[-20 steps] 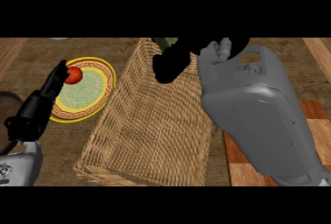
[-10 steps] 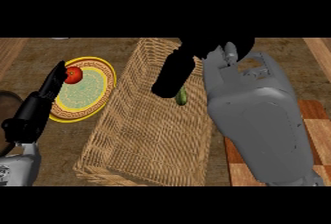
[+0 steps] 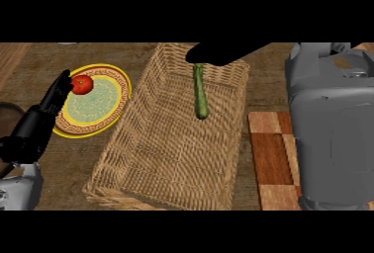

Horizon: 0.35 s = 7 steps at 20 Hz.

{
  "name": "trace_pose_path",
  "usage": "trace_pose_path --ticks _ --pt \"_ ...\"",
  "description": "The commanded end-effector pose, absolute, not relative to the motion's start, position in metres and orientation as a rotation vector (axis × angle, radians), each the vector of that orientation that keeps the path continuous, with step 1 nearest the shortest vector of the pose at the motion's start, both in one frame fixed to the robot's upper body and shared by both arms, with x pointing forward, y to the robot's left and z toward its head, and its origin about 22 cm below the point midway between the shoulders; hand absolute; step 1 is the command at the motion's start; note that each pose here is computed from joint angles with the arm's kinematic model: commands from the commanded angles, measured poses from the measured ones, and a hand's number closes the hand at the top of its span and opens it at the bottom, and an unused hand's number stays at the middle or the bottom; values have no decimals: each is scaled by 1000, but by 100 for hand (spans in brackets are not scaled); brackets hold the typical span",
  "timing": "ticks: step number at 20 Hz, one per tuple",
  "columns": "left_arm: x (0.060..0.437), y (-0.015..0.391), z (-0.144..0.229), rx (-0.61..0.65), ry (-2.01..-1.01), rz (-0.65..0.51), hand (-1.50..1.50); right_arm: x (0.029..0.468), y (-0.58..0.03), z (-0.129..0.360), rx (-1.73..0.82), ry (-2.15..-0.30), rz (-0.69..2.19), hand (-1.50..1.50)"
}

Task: Pick the squash from the cutting board and place it in the basket

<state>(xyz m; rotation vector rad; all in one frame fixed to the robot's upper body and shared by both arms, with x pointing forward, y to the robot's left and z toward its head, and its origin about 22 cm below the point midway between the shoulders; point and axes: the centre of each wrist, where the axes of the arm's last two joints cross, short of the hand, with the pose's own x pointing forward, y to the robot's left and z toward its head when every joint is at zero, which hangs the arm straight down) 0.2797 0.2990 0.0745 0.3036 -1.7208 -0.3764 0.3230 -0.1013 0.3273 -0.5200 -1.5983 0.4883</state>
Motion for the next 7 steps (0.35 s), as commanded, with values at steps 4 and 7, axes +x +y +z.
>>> trace_pose_path --ticks 4,7 --pt "278 299 76 304 -1721 -373 0 324 -176 331 -587 -1578 73 -150" --pt "280 297 73 306 -1721 -352 0 318 -214 325 -599 -1584 -24 -150"
